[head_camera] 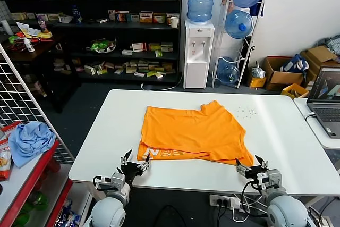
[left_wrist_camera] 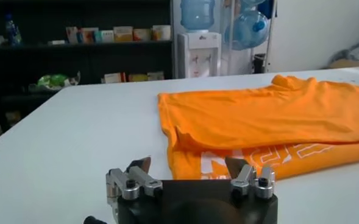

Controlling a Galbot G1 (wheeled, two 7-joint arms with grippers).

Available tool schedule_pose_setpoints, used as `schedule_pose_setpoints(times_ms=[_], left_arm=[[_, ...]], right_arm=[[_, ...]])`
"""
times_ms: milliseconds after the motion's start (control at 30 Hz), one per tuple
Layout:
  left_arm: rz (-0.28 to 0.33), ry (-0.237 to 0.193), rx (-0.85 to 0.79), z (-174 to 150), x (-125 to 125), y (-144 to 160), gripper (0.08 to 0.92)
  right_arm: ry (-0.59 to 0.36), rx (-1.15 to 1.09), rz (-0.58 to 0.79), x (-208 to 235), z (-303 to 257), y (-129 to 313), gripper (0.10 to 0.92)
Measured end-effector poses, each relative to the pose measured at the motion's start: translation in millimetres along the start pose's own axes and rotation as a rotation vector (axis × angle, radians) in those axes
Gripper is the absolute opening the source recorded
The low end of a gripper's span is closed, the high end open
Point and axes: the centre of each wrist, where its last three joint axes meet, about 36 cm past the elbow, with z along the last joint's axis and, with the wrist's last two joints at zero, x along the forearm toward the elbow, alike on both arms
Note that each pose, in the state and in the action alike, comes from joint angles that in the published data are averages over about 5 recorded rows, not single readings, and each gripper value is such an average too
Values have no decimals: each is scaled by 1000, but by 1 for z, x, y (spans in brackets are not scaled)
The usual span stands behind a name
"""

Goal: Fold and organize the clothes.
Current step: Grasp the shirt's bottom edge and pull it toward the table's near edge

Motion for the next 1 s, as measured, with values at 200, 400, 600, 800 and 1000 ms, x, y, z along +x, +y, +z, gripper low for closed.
schedule_pose_setpoints(times_ms=[200, 400, 600, 800, 1000], left_arm=[[-2, 22, 15, 5, -5, 1, 822], [-2, 33, 26, 9, -7, 2, 724], [-1, 35, 28, 11, -4, 4, 551], [3, 34, 24, 11, 2, 6, 378], [8, 34, 23, 8, 9, 7, 204]], right_arm=[[24, 8, 12, 0, 6, -2, 646], [30, 8, 21, -3, 12, -3, 473], [35, 13, 27, -2, 15, -3, 300], [49, 25, 36, 3, 16, -6, 144], [62, 35, 43, 13, 13, -10, 125]])
